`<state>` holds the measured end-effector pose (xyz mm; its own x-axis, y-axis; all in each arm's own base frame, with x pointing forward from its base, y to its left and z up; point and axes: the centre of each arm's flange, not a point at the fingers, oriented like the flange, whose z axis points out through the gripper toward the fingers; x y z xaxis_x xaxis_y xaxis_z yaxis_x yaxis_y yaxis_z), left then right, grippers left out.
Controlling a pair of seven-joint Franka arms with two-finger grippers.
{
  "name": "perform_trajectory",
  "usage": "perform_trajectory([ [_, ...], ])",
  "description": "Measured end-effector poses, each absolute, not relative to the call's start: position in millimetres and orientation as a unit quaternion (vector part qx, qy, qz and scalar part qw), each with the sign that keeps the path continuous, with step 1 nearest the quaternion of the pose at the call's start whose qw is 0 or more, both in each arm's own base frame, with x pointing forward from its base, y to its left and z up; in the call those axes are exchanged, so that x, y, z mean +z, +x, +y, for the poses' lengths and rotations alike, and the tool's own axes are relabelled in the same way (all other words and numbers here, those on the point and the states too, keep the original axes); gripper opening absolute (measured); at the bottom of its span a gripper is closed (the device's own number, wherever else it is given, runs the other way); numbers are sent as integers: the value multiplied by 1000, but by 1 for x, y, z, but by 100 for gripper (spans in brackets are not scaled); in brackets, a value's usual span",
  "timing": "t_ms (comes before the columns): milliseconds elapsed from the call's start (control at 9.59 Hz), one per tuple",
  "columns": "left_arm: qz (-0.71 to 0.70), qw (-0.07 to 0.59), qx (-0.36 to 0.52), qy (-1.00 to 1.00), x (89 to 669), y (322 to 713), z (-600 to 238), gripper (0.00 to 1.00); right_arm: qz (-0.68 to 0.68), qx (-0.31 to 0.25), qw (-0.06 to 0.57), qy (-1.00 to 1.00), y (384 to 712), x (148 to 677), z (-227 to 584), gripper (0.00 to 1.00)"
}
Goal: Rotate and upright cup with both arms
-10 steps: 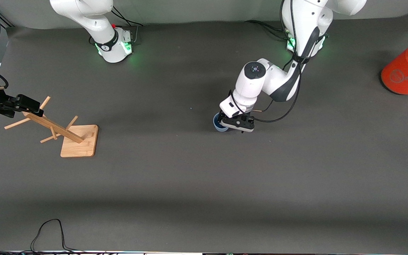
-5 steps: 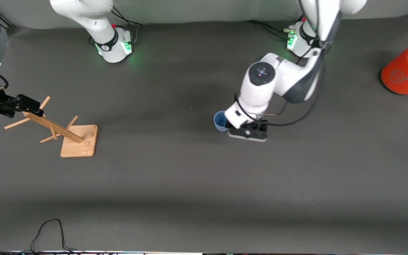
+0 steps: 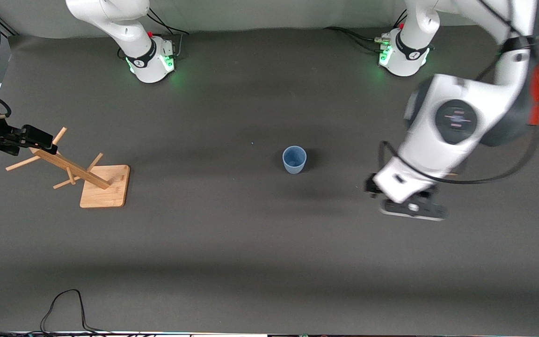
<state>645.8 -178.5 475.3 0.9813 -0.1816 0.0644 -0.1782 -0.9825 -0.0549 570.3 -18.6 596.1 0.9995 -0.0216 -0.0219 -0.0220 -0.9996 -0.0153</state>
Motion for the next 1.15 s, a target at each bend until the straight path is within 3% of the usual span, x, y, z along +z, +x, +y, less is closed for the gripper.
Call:
perform_trajectory([
  [626,36,28,-11,-999,572,616,-58,100,11,11,8,-1000,570,596,-19,100],
  [1147,22,20,8,-1000,565,580,-22,100,11,12,8,-1000,571,595,-19,100],
])
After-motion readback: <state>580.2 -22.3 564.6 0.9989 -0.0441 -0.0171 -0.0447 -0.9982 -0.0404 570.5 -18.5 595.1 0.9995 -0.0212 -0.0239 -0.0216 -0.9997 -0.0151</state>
